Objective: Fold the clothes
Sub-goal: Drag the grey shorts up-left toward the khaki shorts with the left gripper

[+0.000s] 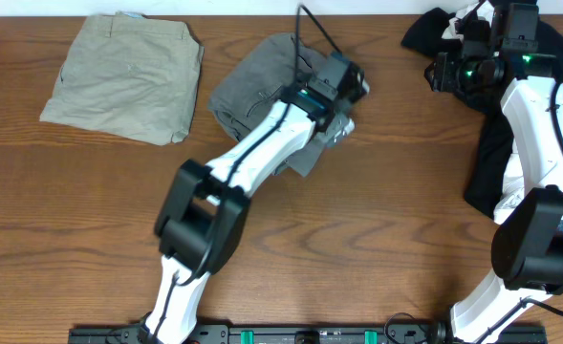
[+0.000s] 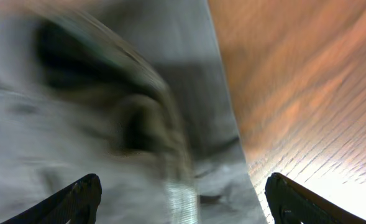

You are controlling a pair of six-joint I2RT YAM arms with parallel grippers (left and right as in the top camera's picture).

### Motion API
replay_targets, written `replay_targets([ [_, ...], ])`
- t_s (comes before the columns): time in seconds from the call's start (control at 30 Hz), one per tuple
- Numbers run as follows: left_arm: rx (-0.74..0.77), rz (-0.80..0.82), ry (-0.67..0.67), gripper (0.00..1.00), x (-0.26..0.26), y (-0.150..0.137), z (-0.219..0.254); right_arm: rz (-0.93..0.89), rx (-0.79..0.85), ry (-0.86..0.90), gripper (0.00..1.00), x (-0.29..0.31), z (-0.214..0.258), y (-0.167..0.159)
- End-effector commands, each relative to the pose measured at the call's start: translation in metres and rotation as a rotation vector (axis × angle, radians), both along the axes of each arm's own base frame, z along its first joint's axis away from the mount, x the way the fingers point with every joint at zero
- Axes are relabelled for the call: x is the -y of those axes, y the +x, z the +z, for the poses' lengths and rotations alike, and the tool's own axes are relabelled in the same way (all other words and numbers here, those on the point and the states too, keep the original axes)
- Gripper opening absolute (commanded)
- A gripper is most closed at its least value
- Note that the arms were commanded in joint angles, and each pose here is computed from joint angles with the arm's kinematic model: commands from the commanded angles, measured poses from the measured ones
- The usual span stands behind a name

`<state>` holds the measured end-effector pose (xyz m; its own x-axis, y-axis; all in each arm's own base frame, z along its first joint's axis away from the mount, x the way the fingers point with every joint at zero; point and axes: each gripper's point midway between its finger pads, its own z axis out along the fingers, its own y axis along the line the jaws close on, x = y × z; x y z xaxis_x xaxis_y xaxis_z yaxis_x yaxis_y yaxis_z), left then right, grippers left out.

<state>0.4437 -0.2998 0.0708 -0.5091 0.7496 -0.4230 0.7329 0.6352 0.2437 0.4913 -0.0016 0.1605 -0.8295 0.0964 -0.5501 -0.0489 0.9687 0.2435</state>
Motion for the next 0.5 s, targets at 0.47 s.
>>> replay_targets([
  [0.47, -0.072, -0.018, 0.100, 0.86, -0.006, -0.005, -0.053, 0.007, -0.001, 0.003, 0.53, -0.001, -0.002, 0.001],
])
